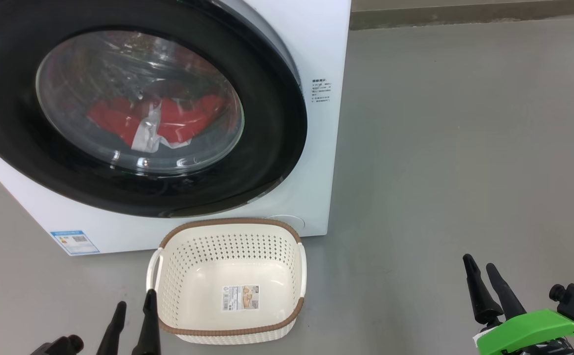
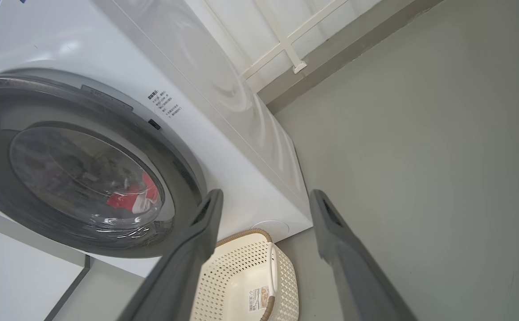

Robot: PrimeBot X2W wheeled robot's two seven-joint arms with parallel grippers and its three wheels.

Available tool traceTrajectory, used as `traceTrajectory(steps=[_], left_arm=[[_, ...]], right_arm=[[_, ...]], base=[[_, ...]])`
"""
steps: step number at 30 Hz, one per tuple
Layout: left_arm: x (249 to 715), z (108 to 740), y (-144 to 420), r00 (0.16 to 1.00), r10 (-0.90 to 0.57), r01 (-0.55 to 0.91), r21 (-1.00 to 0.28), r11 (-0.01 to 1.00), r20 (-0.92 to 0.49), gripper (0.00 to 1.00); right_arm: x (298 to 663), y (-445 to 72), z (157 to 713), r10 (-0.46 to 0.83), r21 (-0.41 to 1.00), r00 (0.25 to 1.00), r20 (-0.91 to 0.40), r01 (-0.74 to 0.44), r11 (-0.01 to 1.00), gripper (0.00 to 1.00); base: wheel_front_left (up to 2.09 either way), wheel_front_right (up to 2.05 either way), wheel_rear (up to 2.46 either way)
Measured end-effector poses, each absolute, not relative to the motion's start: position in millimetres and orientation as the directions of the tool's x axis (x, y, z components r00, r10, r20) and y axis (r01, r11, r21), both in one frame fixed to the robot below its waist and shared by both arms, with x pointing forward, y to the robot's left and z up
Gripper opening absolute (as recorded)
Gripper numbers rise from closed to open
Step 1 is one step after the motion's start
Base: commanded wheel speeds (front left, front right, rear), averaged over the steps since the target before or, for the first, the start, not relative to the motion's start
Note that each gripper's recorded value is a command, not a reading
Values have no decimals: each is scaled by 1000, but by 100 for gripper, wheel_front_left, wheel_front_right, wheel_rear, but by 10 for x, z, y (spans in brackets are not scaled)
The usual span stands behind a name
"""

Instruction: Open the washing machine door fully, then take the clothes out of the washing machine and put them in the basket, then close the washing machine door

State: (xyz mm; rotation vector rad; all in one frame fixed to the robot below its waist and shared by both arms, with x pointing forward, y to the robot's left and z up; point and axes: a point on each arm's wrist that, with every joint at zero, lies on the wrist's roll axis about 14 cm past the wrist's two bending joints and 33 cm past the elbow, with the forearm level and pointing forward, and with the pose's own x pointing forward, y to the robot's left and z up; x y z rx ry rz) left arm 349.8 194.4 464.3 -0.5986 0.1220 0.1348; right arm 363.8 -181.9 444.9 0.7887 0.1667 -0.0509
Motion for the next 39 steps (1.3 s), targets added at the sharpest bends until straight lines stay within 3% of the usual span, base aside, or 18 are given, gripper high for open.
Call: traceTrajectory(steps=[39], left_arm=[[3453,4830,1968,995,93,-95,-142,985,-20,100]], right_arm=[[3589,-1851,4408,32,381,990,-136,22,924,100]], base=[[0,0,0]])
